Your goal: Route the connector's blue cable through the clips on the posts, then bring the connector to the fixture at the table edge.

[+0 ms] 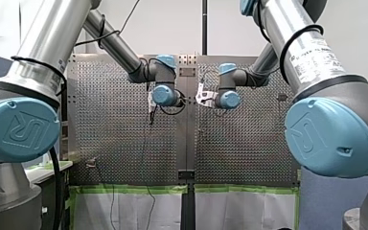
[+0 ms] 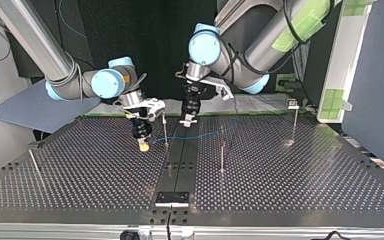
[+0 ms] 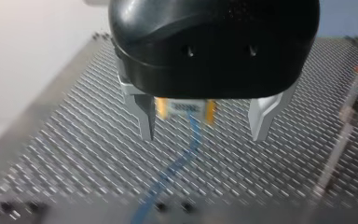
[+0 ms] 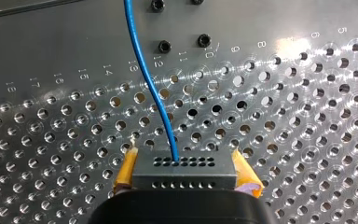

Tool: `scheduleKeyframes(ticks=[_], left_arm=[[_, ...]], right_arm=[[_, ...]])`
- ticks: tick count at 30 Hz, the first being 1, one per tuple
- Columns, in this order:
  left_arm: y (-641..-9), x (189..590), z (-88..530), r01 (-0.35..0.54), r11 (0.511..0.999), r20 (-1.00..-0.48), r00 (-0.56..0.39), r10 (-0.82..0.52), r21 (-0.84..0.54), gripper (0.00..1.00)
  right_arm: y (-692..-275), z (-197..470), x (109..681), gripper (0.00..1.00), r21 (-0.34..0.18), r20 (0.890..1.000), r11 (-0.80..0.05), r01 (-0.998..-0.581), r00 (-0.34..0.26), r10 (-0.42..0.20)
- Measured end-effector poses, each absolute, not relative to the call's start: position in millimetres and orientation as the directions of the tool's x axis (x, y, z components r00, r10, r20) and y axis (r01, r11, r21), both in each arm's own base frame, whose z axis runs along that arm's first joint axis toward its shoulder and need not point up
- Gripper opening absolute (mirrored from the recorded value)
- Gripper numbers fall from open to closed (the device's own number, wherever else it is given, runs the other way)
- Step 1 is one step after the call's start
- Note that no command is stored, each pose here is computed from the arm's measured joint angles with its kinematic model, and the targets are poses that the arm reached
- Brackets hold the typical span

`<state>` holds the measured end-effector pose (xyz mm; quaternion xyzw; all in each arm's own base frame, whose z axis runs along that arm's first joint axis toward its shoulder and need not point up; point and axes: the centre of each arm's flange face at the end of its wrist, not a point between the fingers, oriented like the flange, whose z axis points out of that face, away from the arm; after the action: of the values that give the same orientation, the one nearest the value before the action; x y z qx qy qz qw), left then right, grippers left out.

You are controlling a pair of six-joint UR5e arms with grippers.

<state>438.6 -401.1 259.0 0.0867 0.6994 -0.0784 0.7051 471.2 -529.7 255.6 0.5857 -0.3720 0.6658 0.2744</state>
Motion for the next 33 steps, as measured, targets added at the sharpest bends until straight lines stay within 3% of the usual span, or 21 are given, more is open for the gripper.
scheduleKeyframes(ticks=[9,33], left_arm=[[-384.7,447.8,248.7,0.129,0.991,-0.999,-0.014,0.032,0.03,1.0],[-375.4,453.2,258.6,-0.057,0.998,-0.998,0.053,0.032,0.029,1.0]], right_arm=[[-528.4,254.4,471.5,0.0,-0.173,0.984,-0.573,-0.801,-0.159,-0.075],[-532.5,256.1,469.5,0.0,-0.171,0.984,-0.571,-0.803,-0.168,-0.058]])
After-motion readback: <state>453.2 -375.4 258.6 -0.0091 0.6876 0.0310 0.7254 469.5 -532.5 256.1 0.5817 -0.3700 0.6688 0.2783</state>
